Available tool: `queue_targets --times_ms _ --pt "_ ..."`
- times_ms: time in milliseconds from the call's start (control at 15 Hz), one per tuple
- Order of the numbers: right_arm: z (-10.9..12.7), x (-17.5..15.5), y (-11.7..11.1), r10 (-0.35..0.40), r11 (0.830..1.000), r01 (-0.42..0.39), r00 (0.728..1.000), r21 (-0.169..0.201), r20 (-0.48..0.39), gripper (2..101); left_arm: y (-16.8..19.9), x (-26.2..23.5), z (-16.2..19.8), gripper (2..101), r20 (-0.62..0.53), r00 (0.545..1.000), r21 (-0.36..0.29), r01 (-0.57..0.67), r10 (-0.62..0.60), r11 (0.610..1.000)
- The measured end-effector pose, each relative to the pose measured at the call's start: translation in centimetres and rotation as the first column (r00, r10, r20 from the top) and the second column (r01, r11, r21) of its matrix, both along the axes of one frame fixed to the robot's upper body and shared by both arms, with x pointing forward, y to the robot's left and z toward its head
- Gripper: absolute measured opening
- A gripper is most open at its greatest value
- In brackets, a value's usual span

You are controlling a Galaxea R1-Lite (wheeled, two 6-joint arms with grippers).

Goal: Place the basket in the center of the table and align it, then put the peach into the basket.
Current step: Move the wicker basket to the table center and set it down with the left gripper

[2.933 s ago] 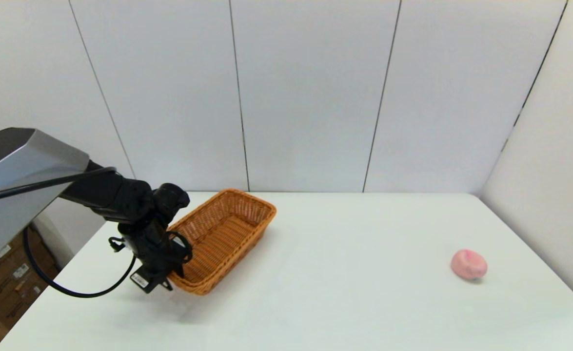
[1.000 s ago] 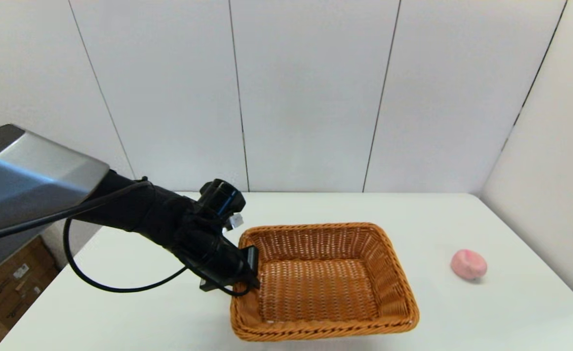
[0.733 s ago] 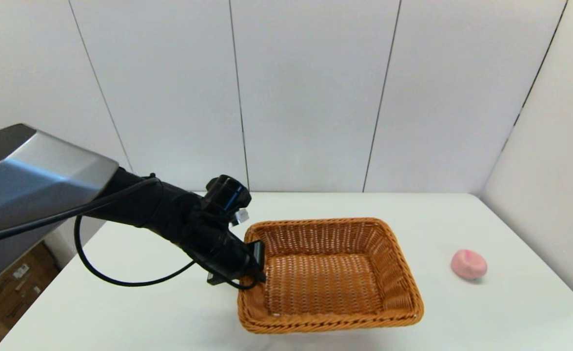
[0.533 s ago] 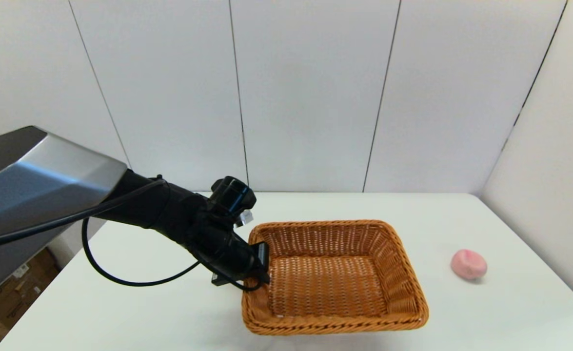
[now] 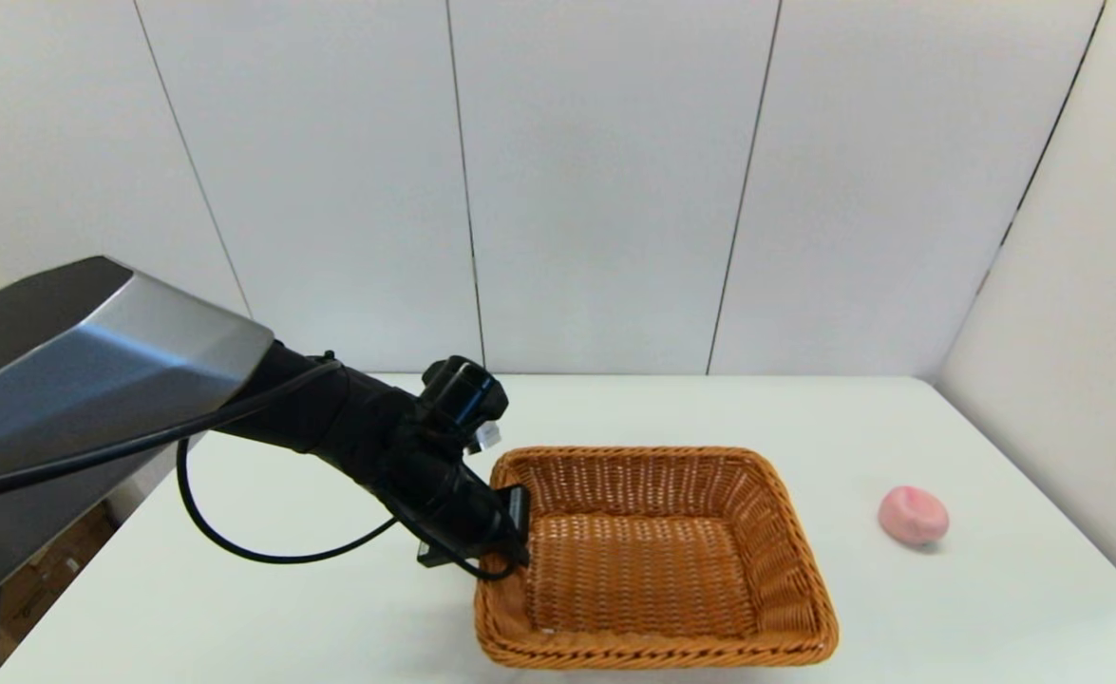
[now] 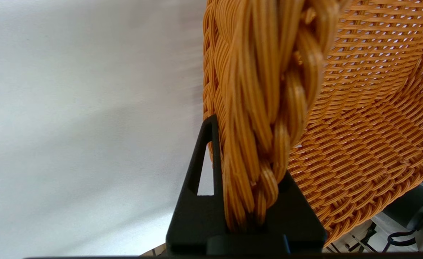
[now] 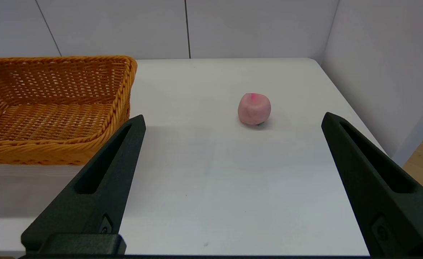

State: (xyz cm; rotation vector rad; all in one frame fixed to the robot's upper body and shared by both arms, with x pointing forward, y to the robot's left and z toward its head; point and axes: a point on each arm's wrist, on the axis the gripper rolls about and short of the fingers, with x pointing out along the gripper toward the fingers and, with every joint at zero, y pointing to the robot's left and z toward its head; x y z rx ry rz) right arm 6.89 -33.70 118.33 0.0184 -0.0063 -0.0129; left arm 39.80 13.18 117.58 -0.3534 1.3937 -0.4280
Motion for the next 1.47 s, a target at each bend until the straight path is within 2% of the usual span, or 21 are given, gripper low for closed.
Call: queue_targets --times_ms 600,667,933,1133,1333,1467 --pt "0.0 0.0 0.0 0.001 1.0 -0.001 1.0 0.0 0.0 97.1 -0.3 0.1 -1.2 14.0 -0.025 1.0 0.017 0.005 -0.004 1.0" --pt "0.0 0.0 0.0 0.001 1.0 -0.001 1.0 0.0 0.0 97.1 -0.3 0.1 -1.3 18.4 -0.026 1.0 0.019 0.004 -0.003 1.0" --pt "0.0 0.0 0.0 0.001 1.0 -0.001 1.0 0.0 0.001 97.1 -0.4 0.1 -1.5 49.6 -0.03 1.0 0.02 0.004 -0.003 1.0" --pt "0.0 0.0 0.0 0.001 1.0 -0.001 1.0 0.0 0.0 97.1 -0.3 0.2 -1.1 64.9 -0.018 1.0 0.016 0.0 0.0 1.0" --pt "0.0 0.0 0.0 0.001 1.0 -0.001 1.0 0.0 0.0 97.1 0.4 -0.2 1.9 75.5 0.068 0.998 0.0 -0.006 0.006 1.0" --pt "0.0 0.0 0.0 0.001 1.0 -0.001 1.0 0.0 0.0 97.1 1.5 -1.5 5.9 80.4 0.168 0.986 -0.013 0.001 0.001 1.0"
